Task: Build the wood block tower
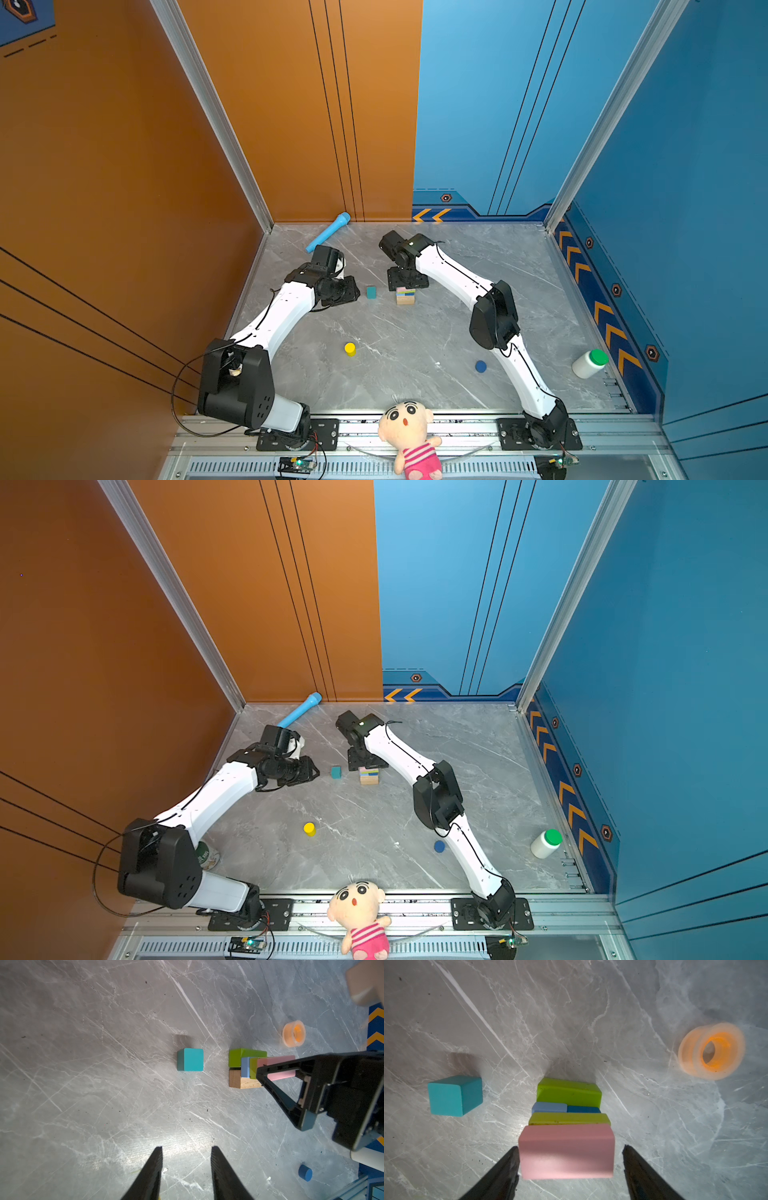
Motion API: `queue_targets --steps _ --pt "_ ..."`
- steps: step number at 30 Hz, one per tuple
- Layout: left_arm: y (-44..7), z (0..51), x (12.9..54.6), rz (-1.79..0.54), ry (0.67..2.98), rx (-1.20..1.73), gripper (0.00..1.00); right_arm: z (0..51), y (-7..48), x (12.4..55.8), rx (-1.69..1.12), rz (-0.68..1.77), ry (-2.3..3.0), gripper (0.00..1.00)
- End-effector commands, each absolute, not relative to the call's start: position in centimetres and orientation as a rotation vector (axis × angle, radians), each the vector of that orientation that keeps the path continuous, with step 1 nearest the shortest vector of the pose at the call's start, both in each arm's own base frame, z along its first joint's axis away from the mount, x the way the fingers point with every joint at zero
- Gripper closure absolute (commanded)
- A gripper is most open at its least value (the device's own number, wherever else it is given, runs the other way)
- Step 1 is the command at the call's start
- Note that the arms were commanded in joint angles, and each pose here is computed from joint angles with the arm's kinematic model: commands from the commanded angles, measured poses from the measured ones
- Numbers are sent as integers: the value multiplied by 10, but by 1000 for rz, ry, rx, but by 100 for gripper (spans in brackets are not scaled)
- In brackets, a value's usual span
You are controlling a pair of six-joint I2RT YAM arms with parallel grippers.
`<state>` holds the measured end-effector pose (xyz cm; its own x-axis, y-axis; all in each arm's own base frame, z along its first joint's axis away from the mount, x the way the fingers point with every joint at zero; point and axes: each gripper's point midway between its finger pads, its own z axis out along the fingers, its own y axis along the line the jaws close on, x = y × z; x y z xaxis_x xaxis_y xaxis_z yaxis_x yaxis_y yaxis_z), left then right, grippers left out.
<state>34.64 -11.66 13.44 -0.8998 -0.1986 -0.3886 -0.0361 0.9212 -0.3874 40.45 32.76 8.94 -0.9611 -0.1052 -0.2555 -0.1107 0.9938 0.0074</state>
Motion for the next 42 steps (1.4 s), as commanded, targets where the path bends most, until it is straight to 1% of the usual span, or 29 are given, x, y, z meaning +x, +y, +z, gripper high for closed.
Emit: queue_targets --steps 1,8,13,14,16,18,19,21,23,25,26,27,28,32,42 --pt "-118 141 343 -550 2632 -155 59 106 322 401 -142 26 2864 18" --pt "-119 147 340 -556 2615 -156 59 134 325 400 -142 89 2816 14" --pt "-123 152 337 -572 2601 -151 59 164 322 394 -138 147 2762 12" --pt "-126 154 336 -577 2600 -148 59 169 320 392 -136 158 2751 12" --pt "-131 155 336 -584 2597 -134 63 180 316 388 -129 190 2728 13" --pt "-138 157 335 -596 2599 -116 68 184 311 386 -113 230 2713 19" --pt "-141 157 335 -598 2599 -108 72 196 308 384 -100 270 2688 25" --pt "-150 158 336 -607 2603 -87 81 199 306 379 -84 344 2668 46" --pt "-158 158 338 -617 2609 -71 90 199 287 387 -7 395 2651 65" --pt "-168 159 341 -631 2611 -50 98 190 276 385 33 435 2654 83" --pt "-174 158 342 -644 2616 -39 100 185 270 385 53 454 2656 91" --pt "-180 157 344 -660 2620 -30 100 182 266 386 66 471 2656 97" --pt "-186 156 346 -685 2621 -27 100 178 261 385 80 489 2659 100" --pt "-203 148 356 -749 2643 -32 100 164 251 390 124 582 2648 100" --pt "-225 129 378 -776 2698 -35 100 131 247 403 192 721 2643 100"
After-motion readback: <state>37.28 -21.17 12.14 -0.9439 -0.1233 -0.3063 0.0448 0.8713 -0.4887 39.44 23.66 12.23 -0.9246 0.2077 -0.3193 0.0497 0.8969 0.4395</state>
